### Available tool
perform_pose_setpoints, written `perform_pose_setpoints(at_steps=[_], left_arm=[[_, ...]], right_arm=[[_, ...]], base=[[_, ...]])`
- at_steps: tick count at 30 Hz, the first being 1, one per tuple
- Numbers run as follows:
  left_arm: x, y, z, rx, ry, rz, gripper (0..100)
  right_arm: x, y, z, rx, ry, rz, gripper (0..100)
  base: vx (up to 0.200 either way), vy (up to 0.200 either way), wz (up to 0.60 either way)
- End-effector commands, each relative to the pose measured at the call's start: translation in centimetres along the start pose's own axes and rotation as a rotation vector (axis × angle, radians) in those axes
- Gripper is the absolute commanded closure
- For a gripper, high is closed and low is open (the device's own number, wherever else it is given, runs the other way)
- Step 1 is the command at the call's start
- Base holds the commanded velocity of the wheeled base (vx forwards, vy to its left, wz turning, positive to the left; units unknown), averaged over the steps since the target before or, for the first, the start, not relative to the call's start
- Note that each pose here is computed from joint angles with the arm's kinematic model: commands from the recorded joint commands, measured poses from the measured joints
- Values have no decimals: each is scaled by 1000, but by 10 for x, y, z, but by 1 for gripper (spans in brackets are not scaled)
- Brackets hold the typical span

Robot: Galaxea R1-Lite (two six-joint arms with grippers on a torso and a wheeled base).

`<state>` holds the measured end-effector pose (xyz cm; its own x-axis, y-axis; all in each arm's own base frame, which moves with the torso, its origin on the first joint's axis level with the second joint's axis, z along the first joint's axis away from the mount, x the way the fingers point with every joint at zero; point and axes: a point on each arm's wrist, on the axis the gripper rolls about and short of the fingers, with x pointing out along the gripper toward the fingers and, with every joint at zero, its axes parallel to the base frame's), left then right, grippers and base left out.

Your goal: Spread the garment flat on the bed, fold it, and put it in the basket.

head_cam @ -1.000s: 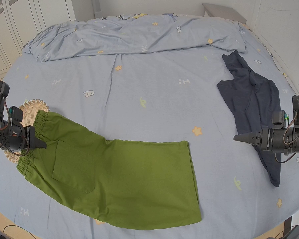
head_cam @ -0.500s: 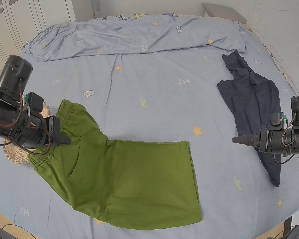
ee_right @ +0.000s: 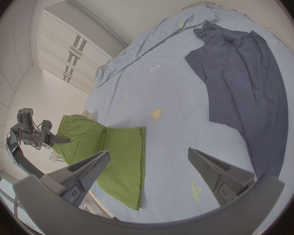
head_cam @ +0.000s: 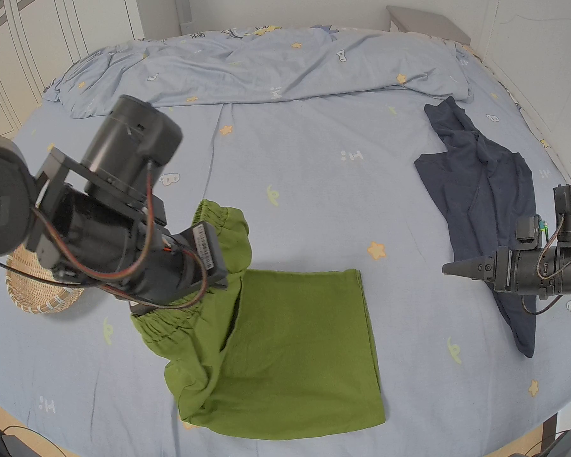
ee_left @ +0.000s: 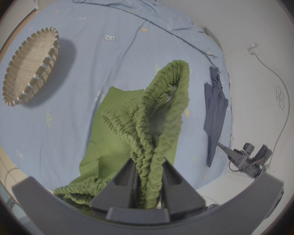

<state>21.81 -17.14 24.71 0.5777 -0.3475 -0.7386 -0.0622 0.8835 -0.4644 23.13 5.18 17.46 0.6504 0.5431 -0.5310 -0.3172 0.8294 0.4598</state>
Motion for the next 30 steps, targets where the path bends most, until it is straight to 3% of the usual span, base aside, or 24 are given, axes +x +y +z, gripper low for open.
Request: perform_pose_setpoints(at_steps=[1, 13, 19, 30], left_arm=[[29, -22, -15, 0, 45, -4, 100], [29, -40, -35, -17, 83, -42, 100], [50, -51, -47, -31, 102, -51, 100], [63, -54, -56, -16, 115, -22, 100]], right_arm=[[0, 0, 0, 0, 1, 0, 0], [3, -1, -1, 1, 5, -16, 0], [4, -1, 0, 1, 4, -15, 0], [4, -2, -1, 3, 6, -17, 0]], base=[[0, 0, 0], [0, 0, 0], [0, 0, 0], [0, 0, 0]])
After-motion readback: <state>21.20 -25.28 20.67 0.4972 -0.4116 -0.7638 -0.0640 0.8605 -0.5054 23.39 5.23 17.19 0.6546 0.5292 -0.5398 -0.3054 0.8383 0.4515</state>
